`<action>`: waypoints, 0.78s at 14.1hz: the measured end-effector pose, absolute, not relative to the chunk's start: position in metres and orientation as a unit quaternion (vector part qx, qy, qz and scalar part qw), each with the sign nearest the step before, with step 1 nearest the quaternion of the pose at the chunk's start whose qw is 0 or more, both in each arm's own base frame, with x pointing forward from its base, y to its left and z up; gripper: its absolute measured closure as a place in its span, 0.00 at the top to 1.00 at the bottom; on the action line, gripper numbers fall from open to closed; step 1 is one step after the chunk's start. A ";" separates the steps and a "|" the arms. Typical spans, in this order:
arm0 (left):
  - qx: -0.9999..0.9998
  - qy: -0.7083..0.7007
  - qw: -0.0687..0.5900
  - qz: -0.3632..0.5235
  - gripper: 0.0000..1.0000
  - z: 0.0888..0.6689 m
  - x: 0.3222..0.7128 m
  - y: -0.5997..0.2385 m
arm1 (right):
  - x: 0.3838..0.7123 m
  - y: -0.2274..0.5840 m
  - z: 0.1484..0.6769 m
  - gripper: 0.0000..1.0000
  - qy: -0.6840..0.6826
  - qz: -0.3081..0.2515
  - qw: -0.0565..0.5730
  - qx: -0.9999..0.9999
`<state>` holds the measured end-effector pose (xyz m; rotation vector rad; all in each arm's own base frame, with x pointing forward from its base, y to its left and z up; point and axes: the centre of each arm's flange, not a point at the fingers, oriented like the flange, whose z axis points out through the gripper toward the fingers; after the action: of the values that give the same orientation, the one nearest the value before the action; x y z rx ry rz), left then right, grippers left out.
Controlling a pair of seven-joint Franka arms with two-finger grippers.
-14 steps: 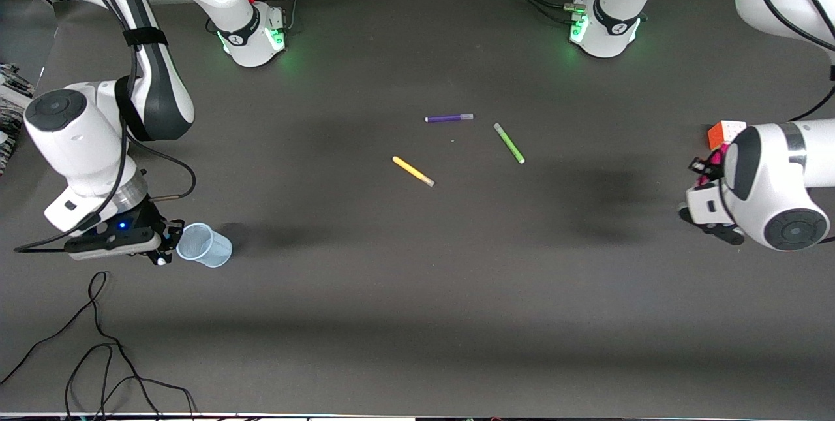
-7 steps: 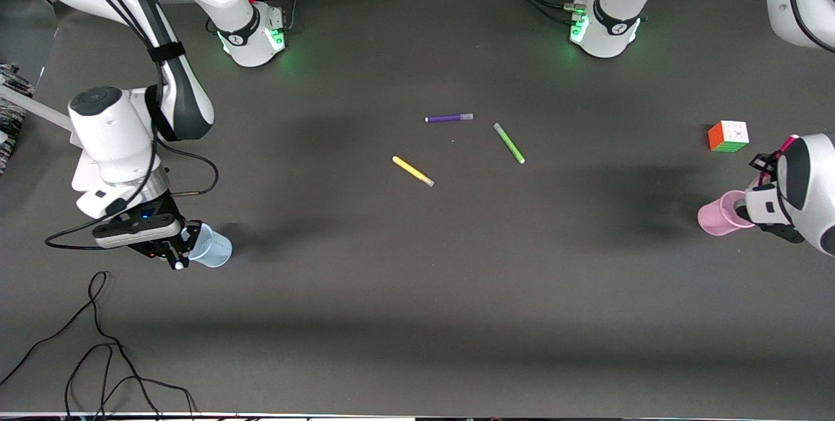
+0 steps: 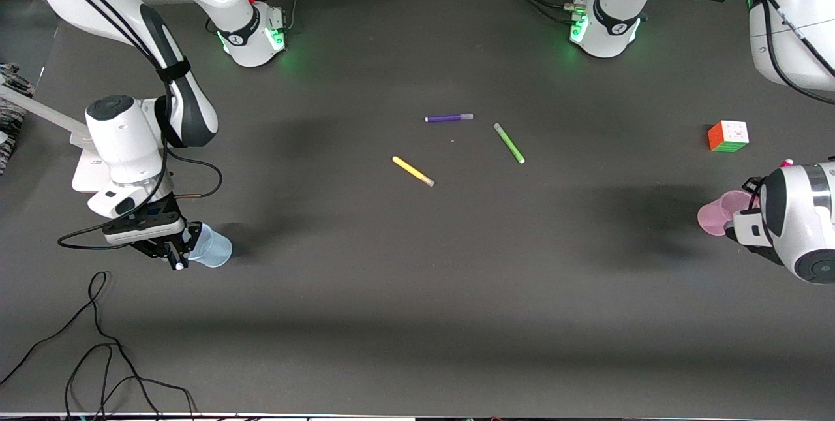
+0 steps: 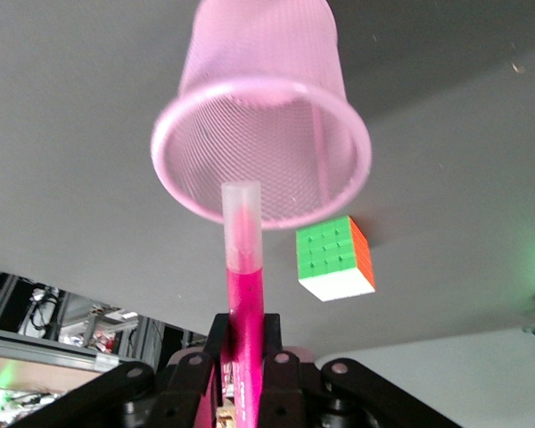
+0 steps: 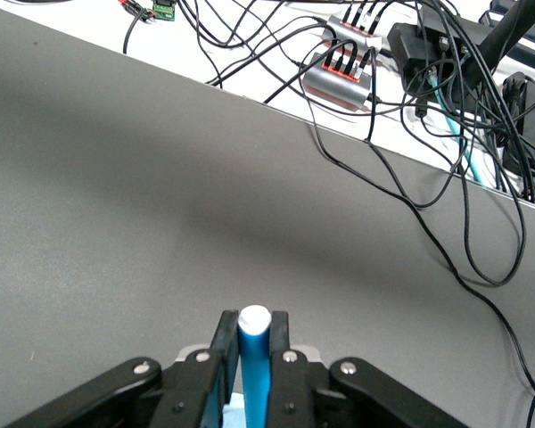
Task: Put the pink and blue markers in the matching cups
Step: 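Lower the blue marker into the blue cup while the left gripper lowers pink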
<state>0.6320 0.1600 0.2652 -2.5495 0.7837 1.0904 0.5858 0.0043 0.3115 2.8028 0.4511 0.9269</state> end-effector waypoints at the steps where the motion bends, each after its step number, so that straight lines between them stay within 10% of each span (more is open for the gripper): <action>1: -0.877 0.272 0.131 0.373 0.18 0.262 0.634 0.160 | 0.585 0.005 0.311 0.18 0.151 0.309 0.077 0.936; 5: -0.877 0.278 0.132 0.370 0.18 0.249 0.636 0.159 | 0.585 0.005 0.310 0.22 0.151 0.308 0.077 0.936; 11: -0.875 0.284 0.134 0.369 0.22 0.236 0.639 0.149 | 0.586 0.005 0.311 0.83 0.151 0.305 0.078 0.937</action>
<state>0.6387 0.1491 0.2358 -2.5350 0.8236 1.0709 0.5857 0.0054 0.3106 2.8068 0.4536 0.9135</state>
